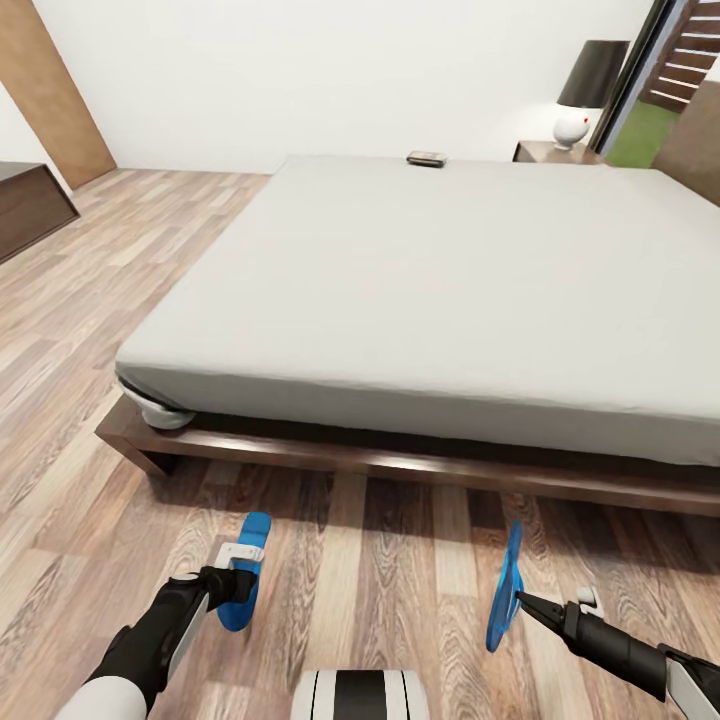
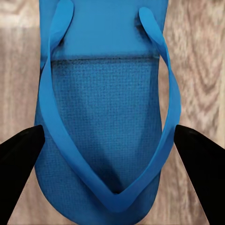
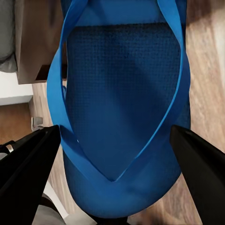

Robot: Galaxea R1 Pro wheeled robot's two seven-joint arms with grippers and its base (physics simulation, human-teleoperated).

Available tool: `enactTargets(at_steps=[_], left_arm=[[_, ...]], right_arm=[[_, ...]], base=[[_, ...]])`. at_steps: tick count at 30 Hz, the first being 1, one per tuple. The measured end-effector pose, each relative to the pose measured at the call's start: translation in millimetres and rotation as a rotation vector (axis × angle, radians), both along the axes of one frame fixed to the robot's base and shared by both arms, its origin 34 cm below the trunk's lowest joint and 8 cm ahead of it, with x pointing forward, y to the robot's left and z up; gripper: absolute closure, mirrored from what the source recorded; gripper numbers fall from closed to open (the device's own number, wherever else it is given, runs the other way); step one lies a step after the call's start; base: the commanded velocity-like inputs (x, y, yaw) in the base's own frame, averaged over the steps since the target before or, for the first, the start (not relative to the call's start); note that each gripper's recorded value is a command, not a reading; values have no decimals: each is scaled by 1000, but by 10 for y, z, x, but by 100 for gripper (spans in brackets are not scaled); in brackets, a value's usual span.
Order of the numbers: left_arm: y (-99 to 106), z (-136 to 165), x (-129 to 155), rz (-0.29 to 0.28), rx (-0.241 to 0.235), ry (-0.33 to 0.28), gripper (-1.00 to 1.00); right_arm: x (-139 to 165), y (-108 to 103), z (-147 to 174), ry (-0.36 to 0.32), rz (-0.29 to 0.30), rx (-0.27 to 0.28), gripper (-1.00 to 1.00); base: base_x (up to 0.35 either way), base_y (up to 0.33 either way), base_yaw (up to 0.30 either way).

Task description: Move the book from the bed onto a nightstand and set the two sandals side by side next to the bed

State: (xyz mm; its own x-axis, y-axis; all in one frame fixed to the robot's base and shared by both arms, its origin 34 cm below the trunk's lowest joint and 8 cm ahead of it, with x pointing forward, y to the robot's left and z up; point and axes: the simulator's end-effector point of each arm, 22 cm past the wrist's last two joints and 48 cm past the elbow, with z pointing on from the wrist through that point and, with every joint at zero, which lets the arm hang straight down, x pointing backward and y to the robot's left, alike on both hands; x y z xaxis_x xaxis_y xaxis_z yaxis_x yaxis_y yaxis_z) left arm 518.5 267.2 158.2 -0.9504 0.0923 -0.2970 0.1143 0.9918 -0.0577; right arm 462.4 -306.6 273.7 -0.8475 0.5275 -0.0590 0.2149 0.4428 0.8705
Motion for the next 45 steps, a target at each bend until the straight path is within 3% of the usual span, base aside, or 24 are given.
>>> enactTargets(at_steps=[12, 17, 20, 45], left_arm=[[57, 2, 5, 8, 7, -1, 100], [402, 28, 20, 40, 45, -6, 100], [491, 39, 24, 50, 54, -8, 100], [556, 49, 29, 68, 56, -10, 100]], right_arm=[[0, 0, 1, 0, 0, 1, 100], [1, 1, 1, 0, 0, 1, 100], [1, 0, 0, 0, 0, 0, 100], [1, -1, -3, -2, 0, -2, 100]], base=[[7, 3, -80], [0, 0, -170], [0, 12, -89], [0, 274, -3]])
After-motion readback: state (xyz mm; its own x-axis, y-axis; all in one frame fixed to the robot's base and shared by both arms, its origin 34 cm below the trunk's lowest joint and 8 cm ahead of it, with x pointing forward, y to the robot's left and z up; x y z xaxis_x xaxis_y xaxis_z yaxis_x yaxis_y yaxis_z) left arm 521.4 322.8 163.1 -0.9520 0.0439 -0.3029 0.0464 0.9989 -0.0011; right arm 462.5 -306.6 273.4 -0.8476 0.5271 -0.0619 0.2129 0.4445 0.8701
